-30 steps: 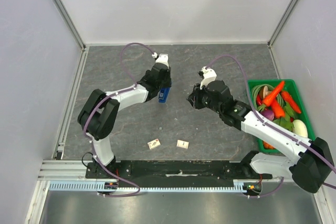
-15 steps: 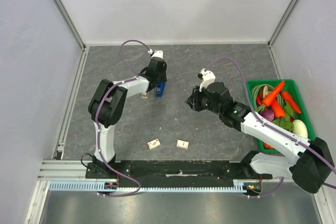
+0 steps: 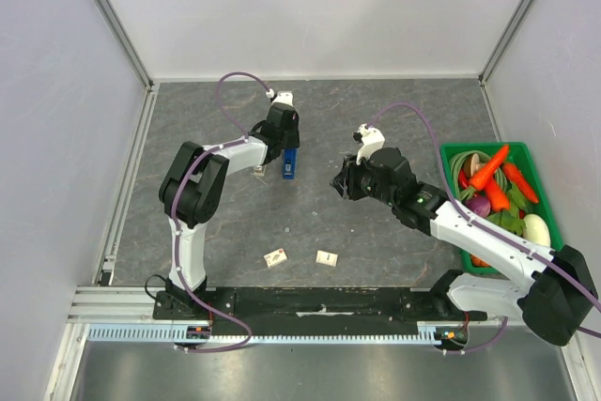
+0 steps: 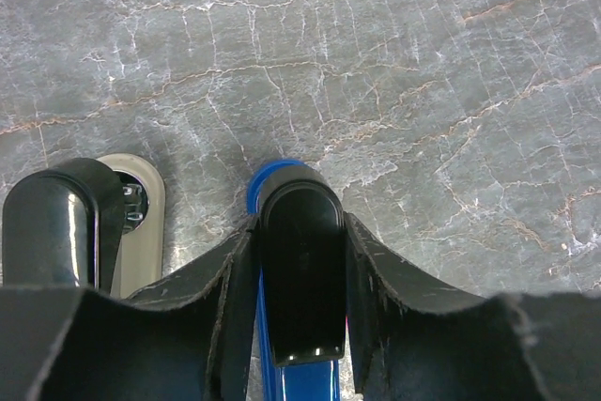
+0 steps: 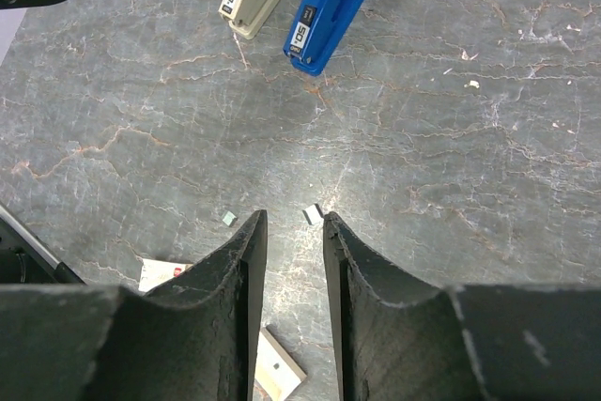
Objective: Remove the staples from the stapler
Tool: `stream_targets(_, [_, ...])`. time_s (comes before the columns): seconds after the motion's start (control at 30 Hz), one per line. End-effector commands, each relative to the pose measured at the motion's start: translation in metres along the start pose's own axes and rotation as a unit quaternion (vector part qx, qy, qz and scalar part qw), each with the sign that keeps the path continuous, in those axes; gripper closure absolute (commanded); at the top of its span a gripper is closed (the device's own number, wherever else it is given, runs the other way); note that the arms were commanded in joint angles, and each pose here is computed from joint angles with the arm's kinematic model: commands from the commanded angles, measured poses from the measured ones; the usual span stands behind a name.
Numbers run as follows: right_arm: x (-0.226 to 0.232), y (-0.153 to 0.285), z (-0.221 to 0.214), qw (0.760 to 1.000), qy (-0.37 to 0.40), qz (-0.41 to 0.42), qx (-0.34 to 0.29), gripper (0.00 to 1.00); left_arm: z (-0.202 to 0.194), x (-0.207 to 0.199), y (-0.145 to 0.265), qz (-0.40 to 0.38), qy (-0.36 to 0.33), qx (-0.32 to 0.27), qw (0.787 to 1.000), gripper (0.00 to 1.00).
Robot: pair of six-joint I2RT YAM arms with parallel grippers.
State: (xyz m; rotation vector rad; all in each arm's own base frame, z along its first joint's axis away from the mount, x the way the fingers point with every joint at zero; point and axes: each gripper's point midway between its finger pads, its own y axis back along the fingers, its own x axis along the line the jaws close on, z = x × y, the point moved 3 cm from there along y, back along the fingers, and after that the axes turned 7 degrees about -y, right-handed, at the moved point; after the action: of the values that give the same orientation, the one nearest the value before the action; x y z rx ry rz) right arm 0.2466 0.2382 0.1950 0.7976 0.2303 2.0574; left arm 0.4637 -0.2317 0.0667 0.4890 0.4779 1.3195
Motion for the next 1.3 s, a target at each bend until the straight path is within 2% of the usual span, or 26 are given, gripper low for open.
stream_targets(0.0, [0.008, 0.002, 0.011, 1.0, -0.005, 0.015, -0.017, 0.61, 0.02, -0.007, 0.001, -0.015, 0.0, -0.026, 1.0, 0.54])
stream_targets(0.17, [0.01, 0.01, 0.016, 1.0, -0.003, 0.016, -0.02, 0.57, 0.03, -0.008, 0.01, -0.02, -0.001, -0.036, 0.999, 0.52])
stream_targets(0.37, [0.009, 0.017, 0.02, 1.0, 0.008, 0.005, -0.02, 0.45, 0.057, -0.01, 0.049, -0.037, 0.005, -0.069, 0.997, 0.5])
stream_targets(0.57, [-0.002, 0.02, 0.01, 1.0, 0.021, -0.016, -0.004, 0.39, 0.054, -0.005, 0.089, -0.044, 0.019, -0.075, 0.996, 0.49])
stream_targets(0.7, [-0.007, 0.019, -0.004, 0.999, 0.031, -0.023, 0.03, 0.37, 0.046, -0.011, 0.127, -0.067, 0.023, -0.08, 0.994, 0.49])
stream_targets(0.8, [-0.011, 0.019, -0.014, 0.998, 0.03, -0.023, 0.048, 0.37, 0.026, -0.019, 0.151, -0.087, 0.02, -0.062, 0.994, 0.49])
stream_targets(1.0, [-0.012, 0.014, -0.045, 0.994, 0.028, -0.002, 0.109, 0.37, -0.044, -0.034, 0.195, -0.116, 0.02, -0.014, 0.993, 0.49])
stream_targets(1.27, [0.009, 0.0, -0.073, 0.987, 0.029, 0.024, 0.159, 0.37, -0.095, -0.014, 0.229, -0.113, 0.089, -0.012, 0.99, 0.54])
